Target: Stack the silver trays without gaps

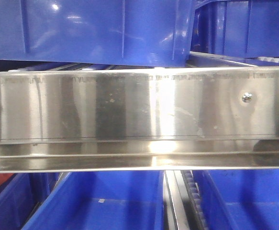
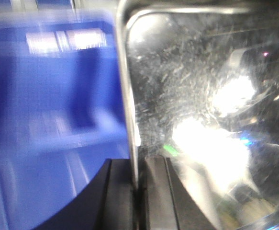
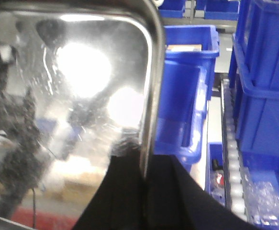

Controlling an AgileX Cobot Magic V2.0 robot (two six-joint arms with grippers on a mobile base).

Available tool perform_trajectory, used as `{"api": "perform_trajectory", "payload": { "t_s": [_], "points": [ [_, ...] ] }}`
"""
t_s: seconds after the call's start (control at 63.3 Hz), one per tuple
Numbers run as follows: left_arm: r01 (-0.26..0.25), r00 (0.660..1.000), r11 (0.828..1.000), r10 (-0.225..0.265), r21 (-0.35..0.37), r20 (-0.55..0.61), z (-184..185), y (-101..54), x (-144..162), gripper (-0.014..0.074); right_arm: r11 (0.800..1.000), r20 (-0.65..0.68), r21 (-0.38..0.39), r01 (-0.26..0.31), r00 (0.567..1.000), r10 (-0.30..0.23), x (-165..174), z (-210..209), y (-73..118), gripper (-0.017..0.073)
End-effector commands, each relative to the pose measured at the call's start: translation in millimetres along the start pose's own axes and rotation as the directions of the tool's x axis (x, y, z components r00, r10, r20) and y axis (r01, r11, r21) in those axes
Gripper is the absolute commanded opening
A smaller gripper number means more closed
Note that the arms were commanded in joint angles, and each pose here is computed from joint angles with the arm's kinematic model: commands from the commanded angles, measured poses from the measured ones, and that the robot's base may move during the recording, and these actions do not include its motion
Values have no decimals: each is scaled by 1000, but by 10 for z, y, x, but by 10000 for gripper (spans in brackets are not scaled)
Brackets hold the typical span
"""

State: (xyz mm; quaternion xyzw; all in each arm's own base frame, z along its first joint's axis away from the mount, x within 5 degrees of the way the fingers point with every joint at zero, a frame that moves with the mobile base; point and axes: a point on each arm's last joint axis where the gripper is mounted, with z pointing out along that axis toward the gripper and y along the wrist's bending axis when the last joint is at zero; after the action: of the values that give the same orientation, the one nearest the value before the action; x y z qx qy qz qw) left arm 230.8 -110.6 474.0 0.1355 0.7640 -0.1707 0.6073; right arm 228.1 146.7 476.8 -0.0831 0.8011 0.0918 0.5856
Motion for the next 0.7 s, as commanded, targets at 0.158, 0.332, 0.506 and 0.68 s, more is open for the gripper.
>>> {"api": "perform_trajectory", "payload": {
  "t_s": [0.158,0.332,0.506,0.68],
  "points": [
    [22,990,999,-27,42,136,-130,-62,-170,-17,996,104,-84,22,994,-13,-103,-22,91,-69],
    [22,990,999,-27,42,136,-130,-62,-170,-17,996,104,-84,22,994,-13,-103,-22,91,-69],
    [22,990,999,-27,42,136,-130,-62,-170,-17,996,112,-90,23,994,-12,-110,-23,97,-69],
    [22,990,999,-27,42,136,-130,-62,-170,-17,994,129,-105,24,992,-11,-125,-26,110,-69]
  ]
}}
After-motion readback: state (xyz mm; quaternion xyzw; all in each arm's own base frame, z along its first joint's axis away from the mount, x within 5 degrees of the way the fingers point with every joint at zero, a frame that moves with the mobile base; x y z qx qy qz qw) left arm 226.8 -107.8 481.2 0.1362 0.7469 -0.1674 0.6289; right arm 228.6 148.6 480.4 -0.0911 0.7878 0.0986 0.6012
